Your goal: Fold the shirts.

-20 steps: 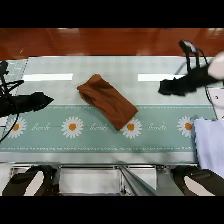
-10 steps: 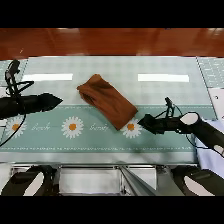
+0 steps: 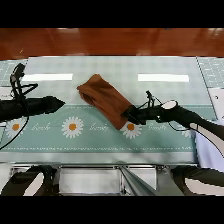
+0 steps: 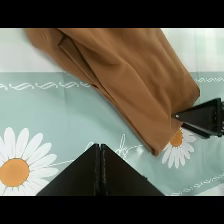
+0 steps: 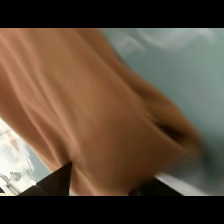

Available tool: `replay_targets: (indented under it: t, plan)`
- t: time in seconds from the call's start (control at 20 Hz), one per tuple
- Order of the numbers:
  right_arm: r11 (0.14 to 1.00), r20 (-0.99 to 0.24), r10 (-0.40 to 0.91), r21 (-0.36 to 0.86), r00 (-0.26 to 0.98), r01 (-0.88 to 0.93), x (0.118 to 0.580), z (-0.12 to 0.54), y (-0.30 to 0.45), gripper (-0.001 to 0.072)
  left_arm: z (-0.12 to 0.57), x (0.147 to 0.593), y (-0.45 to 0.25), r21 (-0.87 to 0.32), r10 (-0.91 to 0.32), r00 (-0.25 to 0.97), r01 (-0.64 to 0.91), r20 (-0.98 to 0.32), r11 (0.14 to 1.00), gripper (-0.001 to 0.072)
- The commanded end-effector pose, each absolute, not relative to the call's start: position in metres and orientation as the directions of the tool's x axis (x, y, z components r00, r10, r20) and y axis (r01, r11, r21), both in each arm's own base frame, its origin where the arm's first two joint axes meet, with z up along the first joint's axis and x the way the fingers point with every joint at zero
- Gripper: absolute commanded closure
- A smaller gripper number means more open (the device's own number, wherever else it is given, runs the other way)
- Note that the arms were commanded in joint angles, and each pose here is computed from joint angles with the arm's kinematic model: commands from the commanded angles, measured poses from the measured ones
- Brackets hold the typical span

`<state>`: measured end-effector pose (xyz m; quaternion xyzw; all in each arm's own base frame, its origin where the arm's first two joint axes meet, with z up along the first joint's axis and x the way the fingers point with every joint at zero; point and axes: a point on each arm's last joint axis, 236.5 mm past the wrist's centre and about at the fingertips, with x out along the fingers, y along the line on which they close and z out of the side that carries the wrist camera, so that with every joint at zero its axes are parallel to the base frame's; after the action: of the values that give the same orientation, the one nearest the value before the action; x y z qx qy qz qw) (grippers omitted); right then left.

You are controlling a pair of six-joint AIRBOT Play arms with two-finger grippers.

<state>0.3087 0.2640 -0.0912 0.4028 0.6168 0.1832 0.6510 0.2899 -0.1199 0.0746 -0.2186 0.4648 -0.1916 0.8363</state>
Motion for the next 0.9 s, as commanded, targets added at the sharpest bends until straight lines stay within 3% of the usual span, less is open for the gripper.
replay_targets:
  t: [0.0,0.05,0.1,0.3,0.5,0.85]
  plan:
    - [0.583,-0.626,0.76,0.775,0.175,0.244,0.331,-0.083,0.291,0.0393,0.073,0.289,-0.12,-0.545,-0.524,0.492,0.116,-0.695,0.831,0.0691]
    - [0.581,-0.615,0.769,0.786,0.172,0.214,0.335,-0.077,0.296,0.0583,0.073,0.289,-0.12,-0.545,-0.524,0.492,0.116,-0.695,0.831,0.0691]
    - [0.578,-0.594,0.783,0.804,0.183,0.139,0.342,-0.064,0.301,0.069,0.073,0.289,-0.12,-0.545,-0.524,0.492,0.116,-0.695,0.831,0.0691]
    - [0.584,-0.564,0.798,0.811,0.212,-0.04,0.371,-0.004,0.313,0.0692,0.073,0.289,-0.12,-0.545,-0.524,0.492,0.116,-0.695,0.831,0.0691]
    - [0.639,-0.584,0.765,0.741,0.272,-0.205,0.411,0.074,0.31,0.0692,0.073,0.289,-0.12,-0.545,-0.524,0.492,0.116,-0.695,0.831,0.0691]
    - [0.71,-0.599,0.7,0.638,0.389,-0.297,0.443,0.215,0.214,0.0692,0.073,0.289,-0.12,-0.545,-0.524,0.491,0.116,-0.695,0.831,0.0691]
